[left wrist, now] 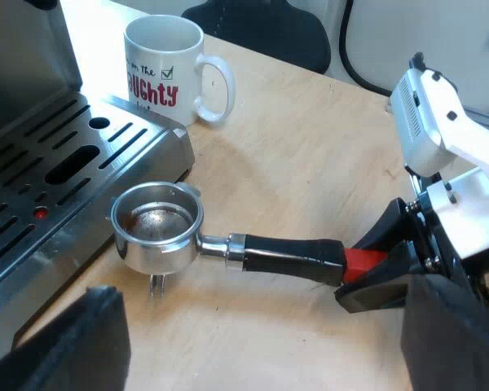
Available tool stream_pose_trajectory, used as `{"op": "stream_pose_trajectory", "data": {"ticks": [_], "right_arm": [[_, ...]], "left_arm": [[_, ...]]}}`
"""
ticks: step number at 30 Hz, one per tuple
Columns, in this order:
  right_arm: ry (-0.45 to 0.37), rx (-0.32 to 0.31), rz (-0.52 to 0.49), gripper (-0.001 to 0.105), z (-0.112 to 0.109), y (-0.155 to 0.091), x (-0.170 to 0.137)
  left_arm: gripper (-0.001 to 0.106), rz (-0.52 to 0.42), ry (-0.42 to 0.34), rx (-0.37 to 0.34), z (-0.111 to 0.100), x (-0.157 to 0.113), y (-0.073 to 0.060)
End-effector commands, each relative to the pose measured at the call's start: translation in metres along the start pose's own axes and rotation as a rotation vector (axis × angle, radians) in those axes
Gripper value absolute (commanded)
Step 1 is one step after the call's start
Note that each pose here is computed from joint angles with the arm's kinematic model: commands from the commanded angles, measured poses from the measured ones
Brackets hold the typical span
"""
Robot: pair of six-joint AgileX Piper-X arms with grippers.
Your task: Grind coffee beans and then tamp
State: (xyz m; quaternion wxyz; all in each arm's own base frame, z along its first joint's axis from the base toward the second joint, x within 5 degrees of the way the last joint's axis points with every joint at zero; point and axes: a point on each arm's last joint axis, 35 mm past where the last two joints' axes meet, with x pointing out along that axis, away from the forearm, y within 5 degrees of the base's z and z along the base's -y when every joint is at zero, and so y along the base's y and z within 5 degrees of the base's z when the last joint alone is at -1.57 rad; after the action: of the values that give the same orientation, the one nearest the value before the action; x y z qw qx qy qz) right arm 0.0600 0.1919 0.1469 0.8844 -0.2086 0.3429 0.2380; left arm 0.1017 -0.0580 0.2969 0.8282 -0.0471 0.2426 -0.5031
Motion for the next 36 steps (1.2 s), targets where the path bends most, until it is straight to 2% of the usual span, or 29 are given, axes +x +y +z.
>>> {"op": "stream_pose_trajectory", "data": {"ticks": [1, 6, 14, 16, 18, 21, 23, 31, 36], "right_arm": [[-0.028, -0.009, -0.038, 0.000, 0.002, 0.004, 0.006], [-0.003, -0.026, -0.052, 0.000, -0.003, 0.007, 0.013], [0.020, -0.026, -0.013, 0.000, -0.005, 0.010, 0.015], [0.020, -0.026, -0.013, 0.010, -0.005, 0.010, 0.015], [0.029, -0.026, 0.003, 0.030, -0.005, 0.010, 0.015], [0.042, -0.030, 0.003, 0.052, -0.006, 0.010, 0.015], [0.058, -0.042, -0.003, 0.057, -0.008, 0.009, 0.015], [0.151, -0.056, 0.007, 0.056, -0.016, 0.006, 0.013], [0.234, -0.085, -0.008, 0.056, -0.010, 0.006, 0.007]], "left_arm": [[0.070, 0.006, -0.006, 0.007, 0.001, -0.001, -0.001], [0.070, 0.006, -0.006, 0.007, 0.001, -0.001, -0.001], [0.070, 0.006, -0.006, 0.007, 0.001, -0.001, -0.001], [0.070, 0.006, -0.006, 0.007, 0.001, -0.001, -0.001], [0.070, 0.006, -0.006, 0.007, 0.001, -0.001, -0.001], [0.070, 0.006, -0.006, 0.007, 0.001, -0.001, -0.001], [0.070, 0.006, -0.006, 0.007, 0.001, -0.001, -0.001], [0.070, 0.006, -0.006, 0.007, 0.001, -0.001, -0.001], [0.070, 0.026, 0.006, -0.003, -0.001, -0.001, 0.000]]}}
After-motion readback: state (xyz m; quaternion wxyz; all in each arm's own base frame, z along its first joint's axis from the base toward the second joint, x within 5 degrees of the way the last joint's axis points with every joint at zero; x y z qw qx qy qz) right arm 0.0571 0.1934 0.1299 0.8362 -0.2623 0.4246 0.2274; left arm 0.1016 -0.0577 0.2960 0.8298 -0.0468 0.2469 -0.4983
